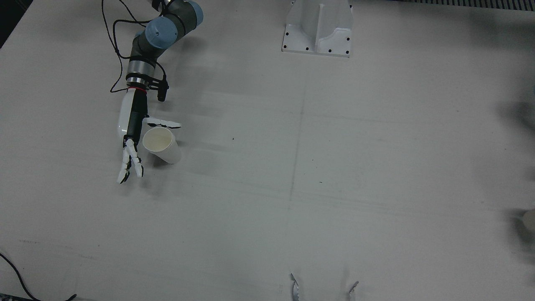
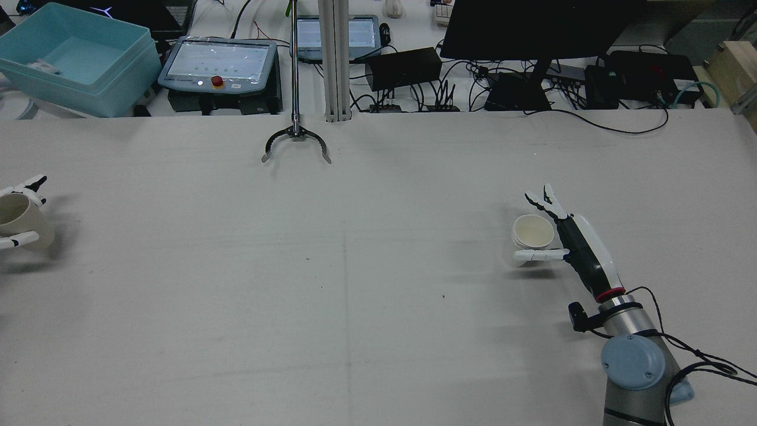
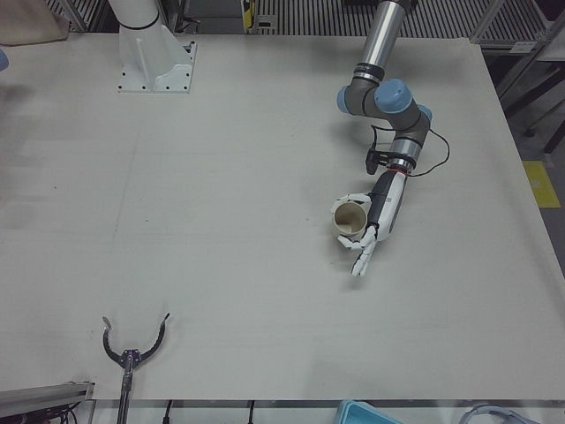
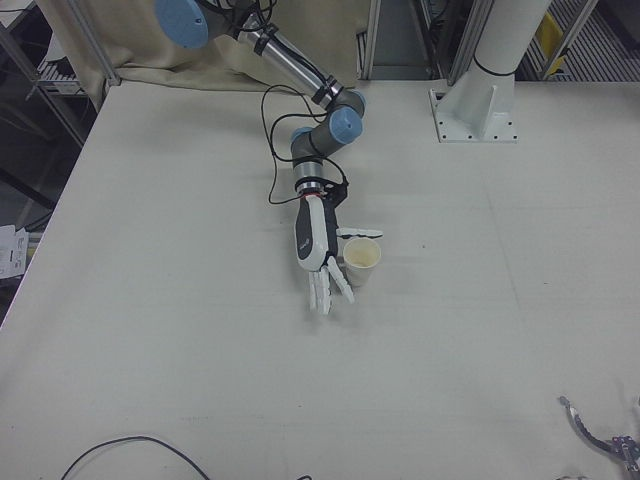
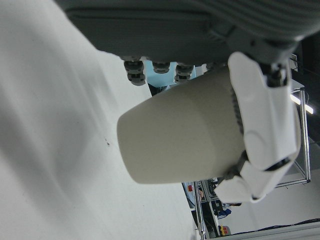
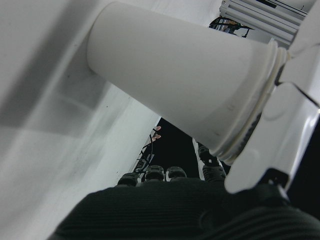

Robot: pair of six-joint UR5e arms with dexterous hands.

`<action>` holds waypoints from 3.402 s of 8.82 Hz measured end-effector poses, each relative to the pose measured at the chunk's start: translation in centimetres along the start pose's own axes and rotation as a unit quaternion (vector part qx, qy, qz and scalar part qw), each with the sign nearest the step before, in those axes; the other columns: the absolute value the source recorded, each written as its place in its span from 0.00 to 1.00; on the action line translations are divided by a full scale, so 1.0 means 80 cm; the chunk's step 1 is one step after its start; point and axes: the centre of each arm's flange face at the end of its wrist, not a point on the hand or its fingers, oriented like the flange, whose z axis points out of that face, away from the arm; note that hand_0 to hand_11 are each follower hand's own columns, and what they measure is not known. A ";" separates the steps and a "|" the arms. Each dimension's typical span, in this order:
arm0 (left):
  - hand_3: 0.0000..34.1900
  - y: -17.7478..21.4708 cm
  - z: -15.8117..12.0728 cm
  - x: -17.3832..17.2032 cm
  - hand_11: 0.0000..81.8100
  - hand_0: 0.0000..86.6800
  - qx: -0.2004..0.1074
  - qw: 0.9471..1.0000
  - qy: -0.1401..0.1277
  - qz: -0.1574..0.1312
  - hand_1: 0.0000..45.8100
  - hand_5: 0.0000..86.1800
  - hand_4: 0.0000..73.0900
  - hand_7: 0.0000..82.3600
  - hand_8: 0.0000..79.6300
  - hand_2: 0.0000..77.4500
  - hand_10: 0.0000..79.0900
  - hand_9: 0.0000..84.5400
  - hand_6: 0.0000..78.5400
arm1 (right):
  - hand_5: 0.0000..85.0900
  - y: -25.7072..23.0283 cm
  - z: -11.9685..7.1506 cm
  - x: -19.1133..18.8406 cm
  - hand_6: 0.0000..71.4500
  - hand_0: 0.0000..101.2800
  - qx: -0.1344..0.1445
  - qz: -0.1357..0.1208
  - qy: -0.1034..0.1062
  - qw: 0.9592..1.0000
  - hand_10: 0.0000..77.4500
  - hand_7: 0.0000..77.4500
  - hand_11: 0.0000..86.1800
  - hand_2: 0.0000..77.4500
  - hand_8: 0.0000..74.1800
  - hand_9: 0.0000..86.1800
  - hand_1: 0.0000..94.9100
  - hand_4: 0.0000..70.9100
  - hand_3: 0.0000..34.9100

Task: Pour water
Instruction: 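Lift the white paper cup off the table with the right hand, then raise both cups and tilt the right hand's cup over the left hand's cup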

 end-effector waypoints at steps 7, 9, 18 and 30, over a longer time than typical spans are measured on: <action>0.00 0.001 0.001 0.001 0.13 0.52 -0.001 1.000 0.001 0.000 0.58 0.61 0.25 0.11 0.01 0.42 0.06 0.04 0.03 | 0.24 0.007 0.002 0.004 0.20 0.46 -0.003 -0.009 0.002 1.000 0.13 0.40 0.16 0.12 0.19 0.27 0.11 0.15 0.00; 0.00 0.001 0.001 0.001 0.13 0.52 0.000 1.000 0.001 0.000 0.58 0.61 0.25 0.11 0.01 0.42 0.06 0.04 0.03 | 0.22 0.011 0.002 0.007 0.17 0.46 -0.005 -0.009 0.004 1.000 0.08 0.37 0.16 0.11 0.16 0.25 0.12 0.15 0.00; 0.00 0.000 0.000 0.002 0.13 0.52 0.001 1.000 0.002 0.000 0.58 0.61 0.26 0.11 0.01 0.42 0.06 0.04 0.03 | 0.64 0.041 0.005 0.021 0.60 0.45 -0.018 -0.014 0.008 1.000 0.30 0.78 0.40 0.21 0.58 0.66 0.02 0.21 0.00; 0.00 0.329 0.217 -0.055 0.12 0.52 -0.110 0.993 -0.045 -0.016 0.58 0.61 0.25 0.15 0.01 0.42 0.06 0.05 0.06 | 0.78 0.078 0.081 -0.192 0.75 0.46 -0.027 -0.018 -0.077 0.996 0.34 0.90 0.47 0.39 0.68 0.79 0.04 0.22 0.00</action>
